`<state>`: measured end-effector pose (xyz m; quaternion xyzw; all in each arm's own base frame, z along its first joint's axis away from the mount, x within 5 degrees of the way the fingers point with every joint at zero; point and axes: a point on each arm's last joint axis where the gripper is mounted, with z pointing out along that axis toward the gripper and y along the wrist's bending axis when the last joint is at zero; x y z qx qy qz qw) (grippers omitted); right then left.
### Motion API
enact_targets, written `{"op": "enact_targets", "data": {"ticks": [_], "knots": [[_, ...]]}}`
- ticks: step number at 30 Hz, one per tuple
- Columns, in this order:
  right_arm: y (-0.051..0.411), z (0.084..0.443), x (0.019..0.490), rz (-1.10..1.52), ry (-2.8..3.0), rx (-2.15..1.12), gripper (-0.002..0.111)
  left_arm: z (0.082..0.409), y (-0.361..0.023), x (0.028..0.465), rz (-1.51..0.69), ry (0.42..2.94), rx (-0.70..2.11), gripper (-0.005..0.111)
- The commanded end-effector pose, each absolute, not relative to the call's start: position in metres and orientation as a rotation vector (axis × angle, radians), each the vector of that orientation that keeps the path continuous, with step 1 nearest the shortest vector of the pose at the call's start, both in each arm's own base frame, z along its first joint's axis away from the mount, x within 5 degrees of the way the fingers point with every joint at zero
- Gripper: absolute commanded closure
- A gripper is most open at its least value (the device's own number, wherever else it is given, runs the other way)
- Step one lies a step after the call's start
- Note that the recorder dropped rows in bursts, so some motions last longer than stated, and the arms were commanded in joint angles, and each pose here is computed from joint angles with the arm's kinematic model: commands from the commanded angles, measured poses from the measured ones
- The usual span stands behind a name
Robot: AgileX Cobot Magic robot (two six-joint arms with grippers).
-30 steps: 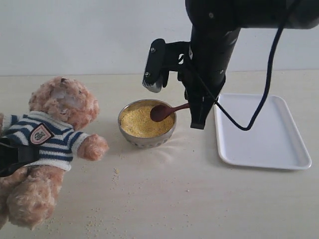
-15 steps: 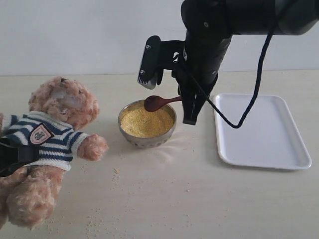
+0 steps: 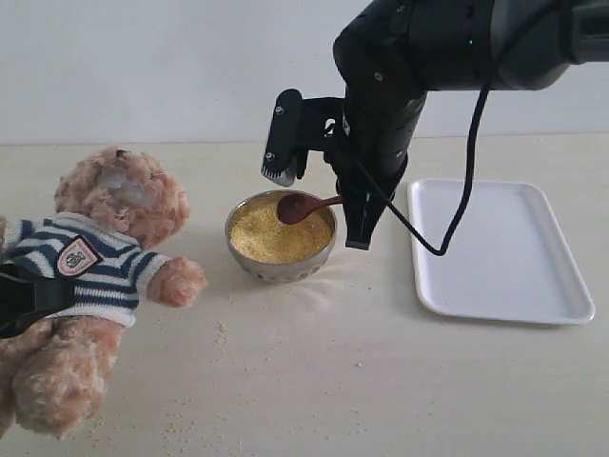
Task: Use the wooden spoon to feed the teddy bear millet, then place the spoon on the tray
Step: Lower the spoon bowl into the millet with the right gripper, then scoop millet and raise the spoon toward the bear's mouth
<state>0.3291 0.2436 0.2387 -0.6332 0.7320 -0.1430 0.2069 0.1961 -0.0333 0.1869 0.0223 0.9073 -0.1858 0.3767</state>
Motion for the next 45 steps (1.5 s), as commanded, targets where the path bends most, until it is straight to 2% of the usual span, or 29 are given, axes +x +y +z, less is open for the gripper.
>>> {"op": "enact_targets", "data": {"ticks": [1, 9, 16, 31, 45], "knots": [[0.244, 0.241, 0.330, -0.398, 2.026, -1.749, 0.108, 0.188, -0.034, 0.195, -0.485, 2.311, 0.065, 0.102], [0.245, 0.240, 0.331, -0.391, 2.025, -1.746, 0.108, 0.189, -0.034, 0.195, -0.488, 2.311, 0.066, 0.102], [0.252, 0.217, 0.332, -0.388, 2.080, -1.769, 0.108, 0.189, -0.034, 0.195, -0.488, 2.311, 0.066, 0.102], [0.268, 0.218, 0.320, -0.325, 2.089, -1.737, 0.108, 0.185, -0.034, 0.196, -0.493, 2.327, 0.063, 0.102], [0.259, 0.256, 0.310, -0.276, 2.098, -1.612, 0.108, 0.184, -0.034, 0.196, -0.493, 2.331, 0.062, 0.102]]}}
